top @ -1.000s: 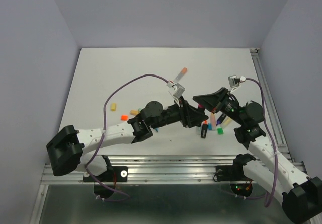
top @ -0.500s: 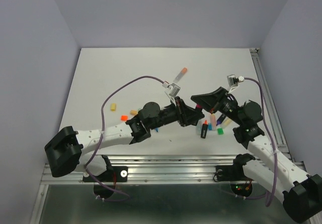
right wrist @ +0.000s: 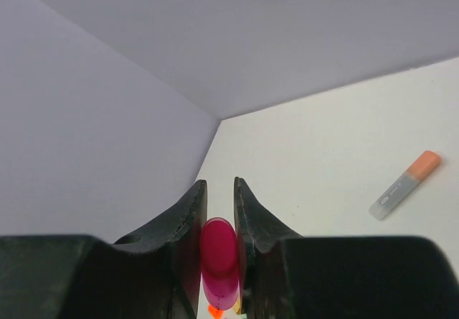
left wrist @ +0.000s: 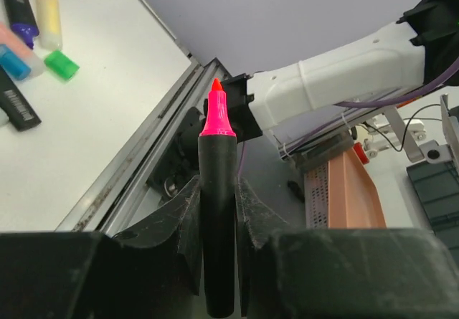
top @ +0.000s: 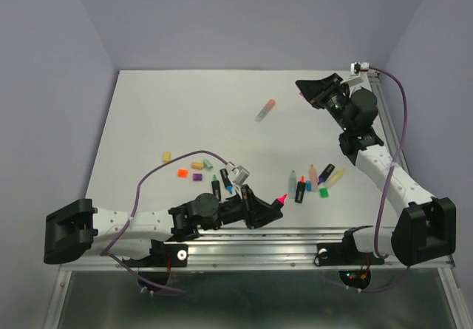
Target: Open the pen caps
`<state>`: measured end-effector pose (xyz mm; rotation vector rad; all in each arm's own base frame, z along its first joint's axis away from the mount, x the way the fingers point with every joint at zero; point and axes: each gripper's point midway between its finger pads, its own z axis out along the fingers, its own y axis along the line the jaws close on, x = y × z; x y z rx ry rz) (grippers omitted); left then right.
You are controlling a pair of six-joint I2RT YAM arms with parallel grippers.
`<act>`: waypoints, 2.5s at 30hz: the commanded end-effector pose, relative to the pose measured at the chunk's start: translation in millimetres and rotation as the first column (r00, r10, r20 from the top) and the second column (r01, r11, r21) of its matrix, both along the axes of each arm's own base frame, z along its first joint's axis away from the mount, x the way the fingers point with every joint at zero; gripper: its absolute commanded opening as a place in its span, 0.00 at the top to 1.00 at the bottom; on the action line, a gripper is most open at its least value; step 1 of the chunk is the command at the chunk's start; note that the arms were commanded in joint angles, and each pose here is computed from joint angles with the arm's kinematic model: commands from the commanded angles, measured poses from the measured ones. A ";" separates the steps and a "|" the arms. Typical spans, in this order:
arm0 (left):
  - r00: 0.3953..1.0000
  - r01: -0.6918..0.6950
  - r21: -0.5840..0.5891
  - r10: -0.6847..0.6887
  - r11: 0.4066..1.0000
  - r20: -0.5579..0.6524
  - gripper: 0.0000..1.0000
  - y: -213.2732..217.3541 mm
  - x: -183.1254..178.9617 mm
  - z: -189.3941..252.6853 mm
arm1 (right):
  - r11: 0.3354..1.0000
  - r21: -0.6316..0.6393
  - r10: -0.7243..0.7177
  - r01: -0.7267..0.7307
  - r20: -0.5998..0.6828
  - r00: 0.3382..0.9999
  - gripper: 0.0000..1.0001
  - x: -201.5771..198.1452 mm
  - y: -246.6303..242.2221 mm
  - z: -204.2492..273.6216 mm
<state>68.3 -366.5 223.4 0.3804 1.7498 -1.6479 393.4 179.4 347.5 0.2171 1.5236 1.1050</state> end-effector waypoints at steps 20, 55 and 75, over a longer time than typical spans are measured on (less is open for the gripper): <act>0.562 -0.583 0.712 0.827 0.391 0.005 1.00 150.6 145.2 -120.2 | 0.941 -0.321 -0.270 0.112 -0.505 0.820 0.99 -107.5 -68.0 -244.0; 0.549 -0.580 0.694 0.834 0.427 -0.055 1.00 178.6 126.7 -118.0 | 0.884 -0.336 0.142 -0.325 -0.469 0.871 0.96 -73.0 170.6 -234.4; 0.583 -0.583 0.649 0.808 0.489 -0.085 1.00 180.2 119.5 -117.7 | 0.828 -0.456 0.067 -0.327 -0.498 0.865 0.50 -27.8 243.6 -261.8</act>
